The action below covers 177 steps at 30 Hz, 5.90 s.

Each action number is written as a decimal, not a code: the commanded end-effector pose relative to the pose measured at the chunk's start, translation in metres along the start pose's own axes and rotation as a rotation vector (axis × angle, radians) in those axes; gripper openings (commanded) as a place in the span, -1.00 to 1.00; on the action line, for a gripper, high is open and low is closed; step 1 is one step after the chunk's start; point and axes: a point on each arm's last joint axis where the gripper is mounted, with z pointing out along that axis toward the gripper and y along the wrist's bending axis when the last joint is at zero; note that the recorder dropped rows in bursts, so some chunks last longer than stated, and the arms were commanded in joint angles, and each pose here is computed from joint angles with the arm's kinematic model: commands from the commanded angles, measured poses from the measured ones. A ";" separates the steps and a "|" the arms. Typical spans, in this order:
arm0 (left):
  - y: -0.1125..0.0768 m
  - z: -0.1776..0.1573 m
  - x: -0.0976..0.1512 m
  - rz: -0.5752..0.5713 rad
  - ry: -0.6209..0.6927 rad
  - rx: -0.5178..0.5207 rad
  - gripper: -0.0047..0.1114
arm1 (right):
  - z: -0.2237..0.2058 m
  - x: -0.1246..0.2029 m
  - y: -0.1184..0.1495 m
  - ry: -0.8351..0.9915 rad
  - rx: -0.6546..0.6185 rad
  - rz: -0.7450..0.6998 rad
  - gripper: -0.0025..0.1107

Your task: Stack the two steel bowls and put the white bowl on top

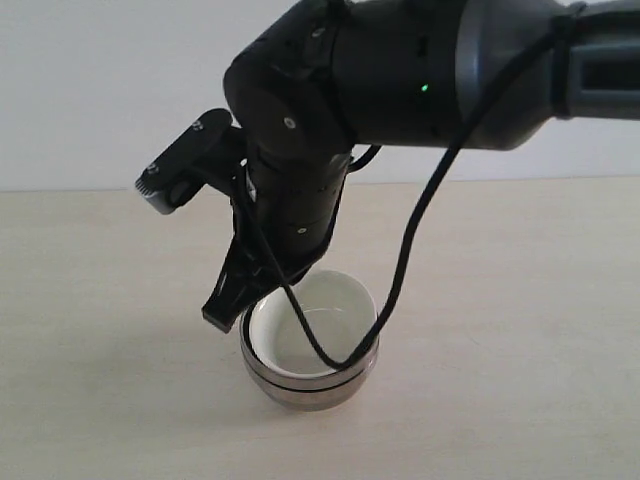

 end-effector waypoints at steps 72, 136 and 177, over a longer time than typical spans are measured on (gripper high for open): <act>0.000 0.000 0.000 -0.019 -0.008 -0.001 -0.85 | -0.058 0.086 -0.059 -0.263 -0.129 0.437 -0.96; 0.000 0.000 0.000 -0.019 -0.008 -0.001 -0.85 | -0.073 0.364 0.041 -0.767 0.424 0.883 -0.96; 0.000 0.000 0.000 -0.019 -0.008 -0.001 -0.85 | -0.070 0.366 0.043 -0.711 0.430 0.836 -0.96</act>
